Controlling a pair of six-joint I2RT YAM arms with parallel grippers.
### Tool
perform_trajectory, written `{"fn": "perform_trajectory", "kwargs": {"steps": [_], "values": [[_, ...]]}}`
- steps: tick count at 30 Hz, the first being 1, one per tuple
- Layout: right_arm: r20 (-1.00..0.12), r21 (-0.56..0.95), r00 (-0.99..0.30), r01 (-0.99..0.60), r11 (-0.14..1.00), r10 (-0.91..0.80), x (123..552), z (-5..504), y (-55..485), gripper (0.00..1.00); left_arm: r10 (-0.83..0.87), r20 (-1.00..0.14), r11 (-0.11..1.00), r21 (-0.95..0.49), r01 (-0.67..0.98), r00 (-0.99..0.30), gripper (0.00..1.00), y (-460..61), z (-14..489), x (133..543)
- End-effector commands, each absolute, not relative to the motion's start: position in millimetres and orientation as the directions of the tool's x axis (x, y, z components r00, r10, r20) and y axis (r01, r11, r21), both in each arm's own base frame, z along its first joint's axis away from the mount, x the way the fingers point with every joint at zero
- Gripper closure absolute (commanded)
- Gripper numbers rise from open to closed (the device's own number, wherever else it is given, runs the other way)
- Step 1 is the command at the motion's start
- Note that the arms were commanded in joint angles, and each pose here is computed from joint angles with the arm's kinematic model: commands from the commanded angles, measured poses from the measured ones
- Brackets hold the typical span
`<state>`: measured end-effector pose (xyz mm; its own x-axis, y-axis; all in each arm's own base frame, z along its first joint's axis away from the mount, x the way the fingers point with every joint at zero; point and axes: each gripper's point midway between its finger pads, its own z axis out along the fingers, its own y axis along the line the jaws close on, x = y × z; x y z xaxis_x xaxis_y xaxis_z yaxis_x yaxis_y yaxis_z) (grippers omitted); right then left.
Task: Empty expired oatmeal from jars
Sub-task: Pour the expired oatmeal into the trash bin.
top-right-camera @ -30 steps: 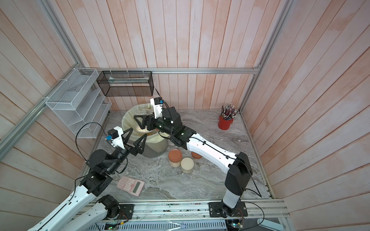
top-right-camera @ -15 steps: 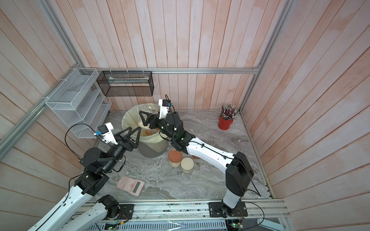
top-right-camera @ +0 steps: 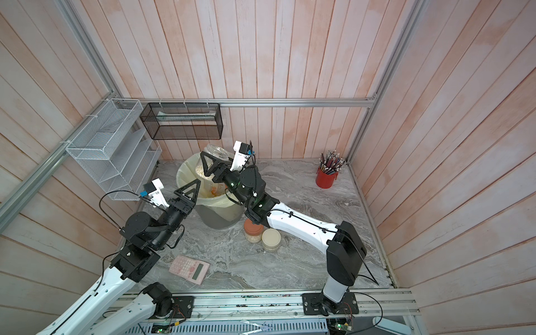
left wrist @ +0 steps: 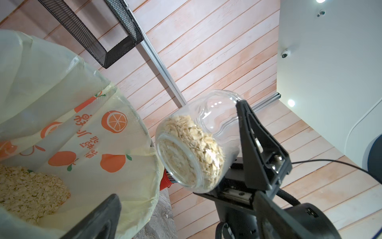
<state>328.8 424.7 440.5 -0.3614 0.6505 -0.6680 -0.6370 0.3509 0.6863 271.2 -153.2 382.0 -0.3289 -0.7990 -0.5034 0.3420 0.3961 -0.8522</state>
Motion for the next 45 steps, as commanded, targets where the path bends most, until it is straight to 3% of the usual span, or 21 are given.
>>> {"fn": "perform_trajectory", "kwargs": {"steps": [1, 5, 9, 18, 26, 32, 45], "values": [[-0.585, 0.701, -0.321, -0.661, 0.266, 0.744, 321, 468, 417, 0.65, -0.833, -0.405, 0.300, -0.903, 0.307, -0.377, 0.00, -156, 376, 271], [-0.575, 0.703, -0.313, -0.662, 0.260, 0.756, 319, 468, 412, 0.65, -0.858, -0.333, 0.238, -0.933, 0.272, -0.391, 0.00, -151, 371, 266], [-0.575, 0.715, -0.334, -0.649, 0.260, 0.747, 320, 463, 415, 0.65, -0.862, -0.331, 0.241, -0.934, 0.264, -0.383, 0.00, -146, 374, 262], [-0.409, 0.832, -0.428, -0.538, 0.136, 0.806, 325, 453, 410, 0.67, -0.878, -0.335, 0.245, -0.928, 0.281, -0.342, 0.00, -141, 371, 265], [-0.324, 0.900, -0.477, -0.420, 0.111, 0.817, 334, 440, 426, 0.68, -0.886, -0.332, 0.228, -0.920, 0.319, -0.325, 0.00, -143, 367, 269], [-0.299, 0.921, -0.507, -0.374, 0.106, 0.809, 335, 438, 442, 0.69, -0.877, -0.379, 0.269, -0.897, 0.351, -0.295, 0.00, -143, 372, 271], [-0.265, 0.939, -0.481, -0.326, 0.110, 0.836, 330, 442, 456, 0.69, -0.911, -0.334, 0.227, -0.896, 0.382, -0.243, 0.00, -137, 385, 276]]}}
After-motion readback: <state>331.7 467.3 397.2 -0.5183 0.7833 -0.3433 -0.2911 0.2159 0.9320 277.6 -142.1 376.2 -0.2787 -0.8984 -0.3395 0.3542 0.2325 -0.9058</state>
